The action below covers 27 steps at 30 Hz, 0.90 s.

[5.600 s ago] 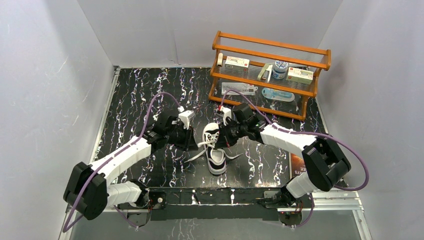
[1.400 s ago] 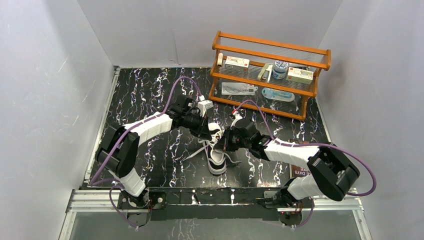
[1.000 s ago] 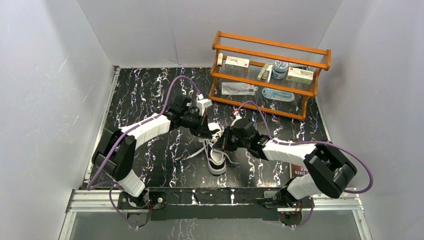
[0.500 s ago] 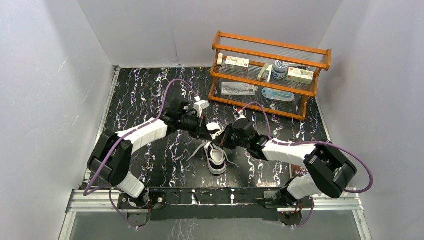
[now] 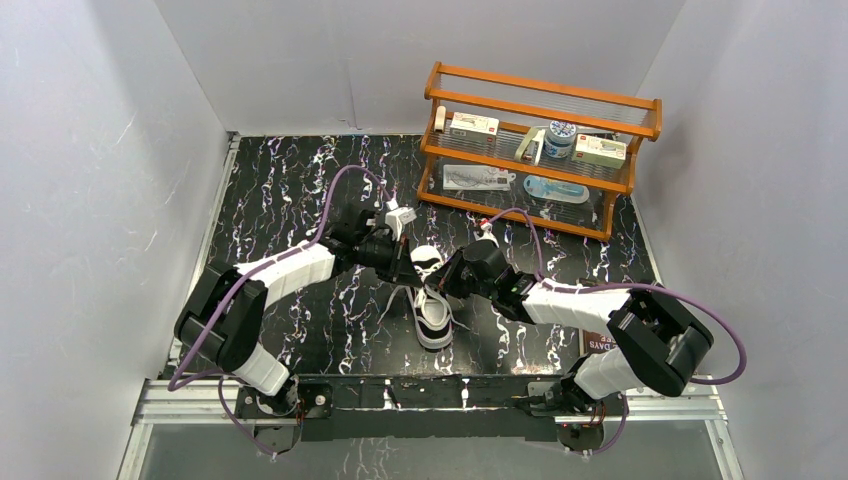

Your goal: Tie the shoes

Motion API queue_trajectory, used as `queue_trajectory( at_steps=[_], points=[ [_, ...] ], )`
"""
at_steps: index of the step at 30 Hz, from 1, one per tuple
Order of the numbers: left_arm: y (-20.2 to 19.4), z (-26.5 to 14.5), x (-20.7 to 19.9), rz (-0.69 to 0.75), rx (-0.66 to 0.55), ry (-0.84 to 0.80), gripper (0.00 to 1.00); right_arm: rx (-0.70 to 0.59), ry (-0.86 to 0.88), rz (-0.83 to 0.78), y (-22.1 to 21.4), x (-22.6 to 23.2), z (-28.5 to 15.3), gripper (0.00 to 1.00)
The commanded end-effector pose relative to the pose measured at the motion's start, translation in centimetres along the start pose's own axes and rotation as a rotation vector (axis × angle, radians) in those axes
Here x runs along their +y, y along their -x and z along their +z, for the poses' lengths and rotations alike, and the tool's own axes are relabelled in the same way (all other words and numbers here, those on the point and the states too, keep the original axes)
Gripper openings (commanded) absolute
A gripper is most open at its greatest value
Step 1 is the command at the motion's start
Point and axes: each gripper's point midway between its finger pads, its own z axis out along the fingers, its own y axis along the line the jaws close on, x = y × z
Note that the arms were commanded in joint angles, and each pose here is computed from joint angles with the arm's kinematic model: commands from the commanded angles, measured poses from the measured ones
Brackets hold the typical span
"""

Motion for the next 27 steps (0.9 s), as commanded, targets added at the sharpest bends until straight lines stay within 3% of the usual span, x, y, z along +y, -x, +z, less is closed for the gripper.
queue_trajectory(
  at_steps=[1,11,12,14,15,19,22,24,27],
  points=[
    [-0.9,-0.4,-1.6,-0.008,0.017,-0.053,0.00,-0.108,0.041,0.051,2.3,1.4,0.2,0.00],
    [-0.7,0.5,-2.0,-0.026,0.004,-0.072,0.00,-0.082,0.019,0.024,1.6,0.4,0.5,0.00],
    [-0.5,0.2,-2.0,-0.017,0.003,-0.061,0.03,-0.078,0.015,0.019,1.5,0.3,0.4,0.00],
    [0.0,-0.7,-2.0,-0.011,0.010,-0.008,0.24,-0.068,0.009,-0.015,1.2,0.0,-0.1,0.00],
    [1.4,-1.7,-2.2,-0.012,-0.008,0.024,0.29,-0.057,0.014,-0.038,1.0,-0.2,-0.4,0.00],
    [4.4,-2.4,-1.0,0.001,-0.076,0.133,0.38,-0.052,0.019,-0.062,0.7,-0.6,-1.0,0.00],
    [3.8,-0.6,0.3,-0.001,0.013,0.098,0.34,-0.049,0.025,-0.065,0.7,-0.4,-0.9,0.00],
    [3.3,0.1,0.6,0.007,0.047,0.072,0.23,-0.046,0.034,-0.062,0.7,-0.2,-0.9,0.00],
    [3.1,0.6,1.0,0.024,0.066,0.059,0.15,-0.044,0.032,-0.064,0.6,-0.2,-0.8,0.00]
  ],
)
